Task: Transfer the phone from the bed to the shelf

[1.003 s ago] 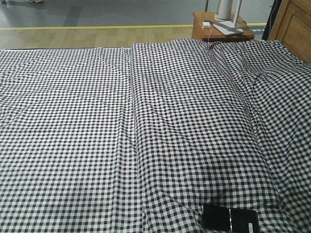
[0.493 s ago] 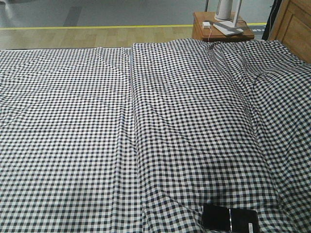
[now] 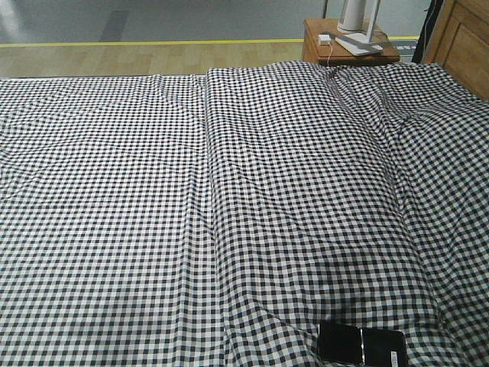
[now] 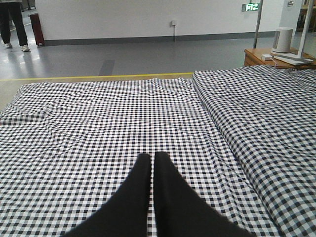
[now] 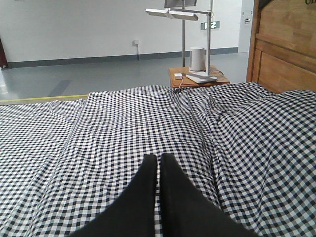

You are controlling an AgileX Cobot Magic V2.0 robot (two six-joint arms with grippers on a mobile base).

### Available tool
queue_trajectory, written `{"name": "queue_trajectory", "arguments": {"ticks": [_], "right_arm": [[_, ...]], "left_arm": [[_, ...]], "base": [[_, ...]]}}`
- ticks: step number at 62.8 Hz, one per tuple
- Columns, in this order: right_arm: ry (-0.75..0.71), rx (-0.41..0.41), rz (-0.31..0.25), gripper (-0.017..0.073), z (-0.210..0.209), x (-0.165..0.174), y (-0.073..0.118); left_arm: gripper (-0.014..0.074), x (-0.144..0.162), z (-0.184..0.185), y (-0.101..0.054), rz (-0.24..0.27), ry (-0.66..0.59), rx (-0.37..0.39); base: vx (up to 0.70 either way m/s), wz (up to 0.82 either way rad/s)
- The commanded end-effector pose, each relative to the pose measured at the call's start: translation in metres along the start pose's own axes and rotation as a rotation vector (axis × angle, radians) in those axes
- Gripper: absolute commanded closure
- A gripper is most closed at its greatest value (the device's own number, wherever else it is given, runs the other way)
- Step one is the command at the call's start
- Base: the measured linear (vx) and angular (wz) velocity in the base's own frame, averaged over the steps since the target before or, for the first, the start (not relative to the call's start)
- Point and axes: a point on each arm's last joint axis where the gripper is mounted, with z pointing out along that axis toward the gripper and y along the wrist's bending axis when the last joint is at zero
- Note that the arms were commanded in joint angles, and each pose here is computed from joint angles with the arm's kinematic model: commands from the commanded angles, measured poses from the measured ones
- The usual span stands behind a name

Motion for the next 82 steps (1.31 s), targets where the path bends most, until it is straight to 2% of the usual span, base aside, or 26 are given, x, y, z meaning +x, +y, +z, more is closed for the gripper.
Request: {"name": "queue_trajectory", "arguments": {"ticks": [1, 9, 19, 25, 35, 43, 51, 62, 71, 82], "right_arm": [[-0.083, 0.004, -0.014, 0.0564, -0.001, -0.005, 0.000], [-0.130, 0.001, -0.002, 0.0564, -0.001, -0.009, 0.000], [-0.356, -0.007, -0.012, 0.0564, -0.007, -0.034, 0.001], [-0.483, -0.009, -0.022, 0.0564, -0.015, -0.055, 0.002], [-0.637, 0.009, -0.089, 0.0564, -0.036, -0.104, 0.004], [-0.691, 0.013, -0.097, 0.0564, -0.050, -0.145, 0.005], [-0.633, 0.013, -0.097, 0.0564, -0.048, -0.184, 0.006], [-0.430, 0.010, -0.087, 0.0564, -0.020, -0.229, 0.008], [-0.202, 0.010, -0.087, 0.0554, 0.016, -0.242, 0.008], [0.075, 0.009, -0.087, 0.0496, 0.063, -0.228, 0.007]], "left_arm": [[0.0592, -0.004, 0.000, 0.000, -0.009, -0.071, -0.003], [0.0592, -0.004, 0.000, 0.000, -0.009, -0.071, -0.003], [0.0592, -0.004, 0.000, 0.000, -0.009, -0.071, -0.003], [0.0592, -0.004, 0.000, 0.000, -0.009, -0.071, -0.003], [0.0592, -0.004, 0.000, 0.000, -0.009, -0.071, -0.003], [0.0592, -0.004, 0.000, 0.000, -0.009, -0.071, -0.003], [0.0592, -0.004, 0.000, 0.000, -0.009, -0.071, -0.003], [0.0592, -0.004, 0.000, 0.000, -0.009, -0.071, -0.003], [0.0592, -0.004, 0.000, 0.000, -0.009, -0.071, -0.003], [0.0592, -0.004, 0.000, 0.000, -0.009, -0.071, -0.003]], "base": [[0.00, 0.00], [0.00, 0.00], [0.00, 0.00], [0.00, 0.00], [0.00, 0.00], [0.00, 0.00], [0.00, 0.00], [0.00, 0.00], [0.00, 0.00], [0.00, 0.00]]}}
